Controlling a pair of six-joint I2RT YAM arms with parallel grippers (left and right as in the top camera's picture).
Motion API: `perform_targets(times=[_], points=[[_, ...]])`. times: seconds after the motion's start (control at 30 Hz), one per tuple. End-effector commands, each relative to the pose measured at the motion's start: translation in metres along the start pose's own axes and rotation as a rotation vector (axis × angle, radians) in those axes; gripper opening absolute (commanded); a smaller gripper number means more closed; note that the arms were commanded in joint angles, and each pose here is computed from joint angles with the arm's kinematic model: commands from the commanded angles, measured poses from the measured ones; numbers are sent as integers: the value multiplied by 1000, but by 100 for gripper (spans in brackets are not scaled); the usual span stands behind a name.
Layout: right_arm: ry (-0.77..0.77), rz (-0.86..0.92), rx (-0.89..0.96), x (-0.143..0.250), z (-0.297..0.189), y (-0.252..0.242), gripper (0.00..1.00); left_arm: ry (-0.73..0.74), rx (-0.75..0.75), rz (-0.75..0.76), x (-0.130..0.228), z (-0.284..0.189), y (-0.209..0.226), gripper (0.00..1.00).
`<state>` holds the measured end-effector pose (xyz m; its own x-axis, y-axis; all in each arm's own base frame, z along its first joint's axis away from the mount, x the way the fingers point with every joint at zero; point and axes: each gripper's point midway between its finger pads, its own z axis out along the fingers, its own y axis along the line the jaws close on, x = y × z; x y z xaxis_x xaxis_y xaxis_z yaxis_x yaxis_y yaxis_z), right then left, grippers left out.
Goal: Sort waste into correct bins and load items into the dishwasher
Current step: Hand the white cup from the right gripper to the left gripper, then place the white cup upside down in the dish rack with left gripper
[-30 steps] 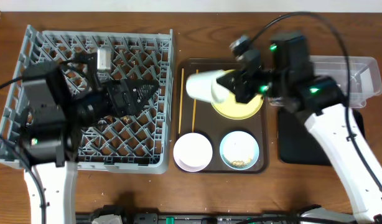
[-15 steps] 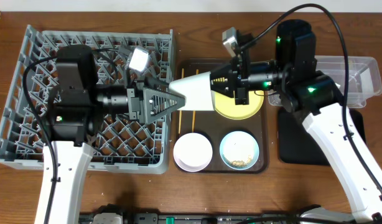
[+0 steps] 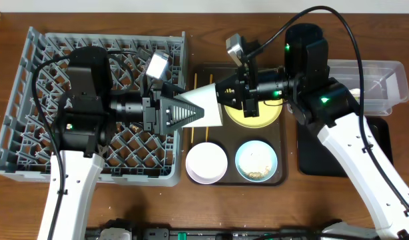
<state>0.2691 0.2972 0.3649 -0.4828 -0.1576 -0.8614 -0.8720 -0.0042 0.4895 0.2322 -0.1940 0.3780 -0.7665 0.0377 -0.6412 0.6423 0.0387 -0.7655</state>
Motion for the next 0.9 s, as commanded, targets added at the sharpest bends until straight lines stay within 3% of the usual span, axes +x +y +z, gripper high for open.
perform_targets(times=[0.0, 0.1, 0.2, 0.37, 0.53, 0.63, 0.7, 0.87], points=[[-21, 6, 100, -6, 0, -17, 1, 25, 58, 32, 2, 2, -17, 77], [-27, 9, 126, -7, 0, -22, 1, 25, 58, 32, 2, 2, -17, 78], [-32, 6, 140, -8, -1, -24, 1, 26, 58, 12, 2, 2, -17, 88], [-36, -1, 140, -9, -1, -24, 1, 26, 58, 7, 2, 2, -17, 89], [-35, 1, 140, -9, -1, -24, 1, 26, 57, 8, 2, 2, -17, 73], [-35, 0, 143, -9, -1, -24, 2, 21, 45, 8, 1, 2, -15, 71], [-38, 2, 160, -10, -1, -27, 12, 13, 26, 8, 0, 2, -12, 71], [-50, 34, 274, -9, -13, -48, 54, -49, -51, 5, -11, -13, 3, 63]])
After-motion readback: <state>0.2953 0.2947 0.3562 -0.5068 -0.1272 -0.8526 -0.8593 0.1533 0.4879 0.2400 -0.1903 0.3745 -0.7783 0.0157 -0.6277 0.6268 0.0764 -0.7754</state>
